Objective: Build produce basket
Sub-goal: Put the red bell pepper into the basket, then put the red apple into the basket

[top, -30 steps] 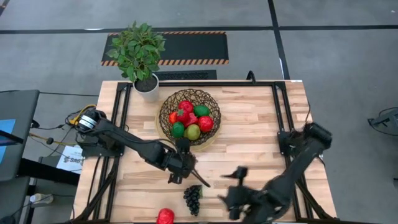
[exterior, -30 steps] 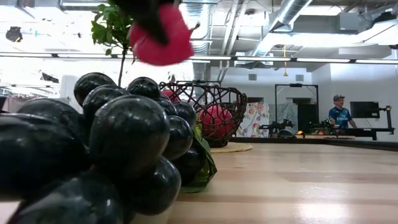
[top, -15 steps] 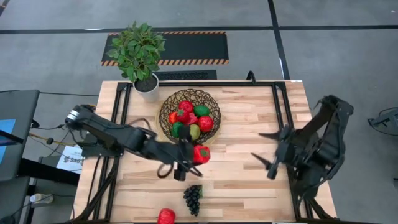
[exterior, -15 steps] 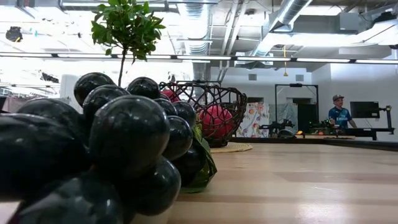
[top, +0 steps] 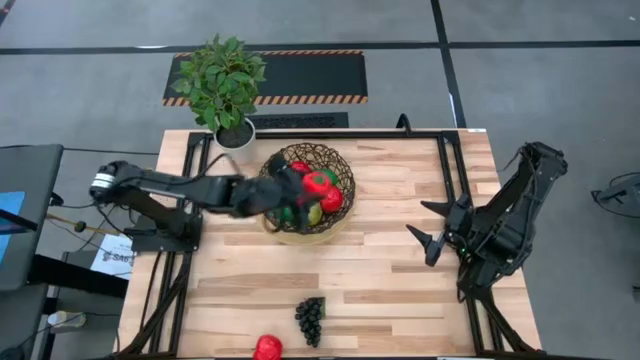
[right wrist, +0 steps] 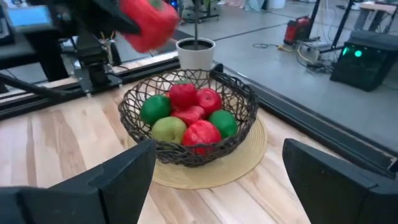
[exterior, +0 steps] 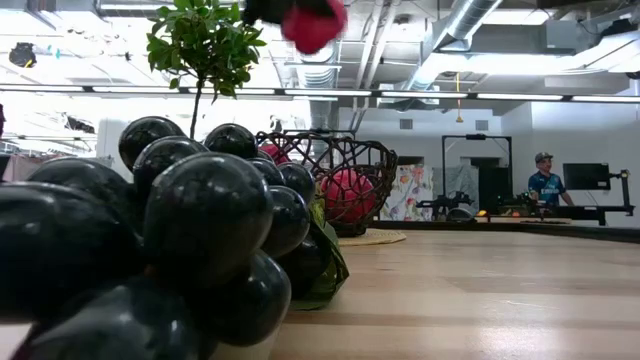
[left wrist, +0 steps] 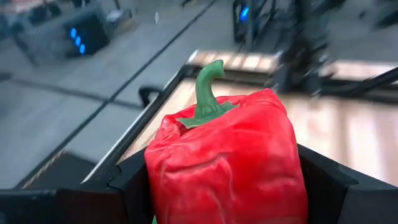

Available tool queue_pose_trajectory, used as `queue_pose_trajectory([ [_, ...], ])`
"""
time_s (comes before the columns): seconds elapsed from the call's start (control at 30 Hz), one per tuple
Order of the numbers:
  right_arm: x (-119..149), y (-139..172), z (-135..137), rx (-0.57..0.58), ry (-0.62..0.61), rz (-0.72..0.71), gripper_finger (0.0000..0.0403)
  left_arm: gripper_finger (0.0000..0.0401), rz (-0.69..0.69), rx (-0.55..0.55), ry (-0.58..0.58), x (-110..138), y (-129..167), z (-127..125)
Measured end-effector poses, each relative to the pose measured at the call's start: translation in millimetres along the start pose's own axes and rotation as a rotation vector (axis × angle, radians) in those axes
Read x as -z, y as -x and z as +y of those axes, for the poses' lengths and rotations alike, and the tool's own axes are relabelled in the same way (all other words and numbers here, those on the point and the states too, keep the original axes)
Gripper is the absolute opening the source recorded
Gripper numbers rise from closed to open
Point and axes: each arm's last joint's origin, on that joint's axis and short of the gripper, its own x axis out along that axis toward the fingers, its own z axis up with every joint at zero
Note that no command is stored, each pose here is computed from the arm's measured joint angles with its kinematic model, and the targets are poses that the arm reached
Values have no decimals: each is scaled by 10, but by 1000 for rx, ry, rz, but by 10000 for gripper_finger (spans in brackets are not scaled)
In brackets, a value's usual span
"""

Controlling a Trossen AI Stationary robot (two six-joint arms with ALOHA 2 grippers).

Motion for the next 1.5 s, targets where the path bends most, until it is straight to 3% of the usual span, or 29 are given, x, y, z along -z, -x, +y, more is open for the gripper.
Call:
queue_pose_trajectory([
  [0.3,56,-20,49,4,-17,1,368,286,223,-168,-20,386,-834,445],
  [0.6,58,-20,50,4,-16,8,368,325,379,-241,2,713,-1257,773],
  [0.77,60,-20,52,2,-19,18,368,342,361,-195,17,564,-1262,819],
  [0.93,64,-20,71,-7,-35,37,368,362,372,-141,-1,259,-1151,788],
  [1.1,65,-19,107,-24,-28,57,368,366,505,180,-81,-14,-794,364],
  [1.27,64,-18,145,-43,-23,74,368,366,631,477,-115,-43,-260,-382],
  [1.37,60,-17,163,-51,-17,73,368,366,651,578,-147,43,141,-895],
  [1.5,56,-16,180,-60,-12,74,368,366,593,633,-140,184,667,-1492],
])
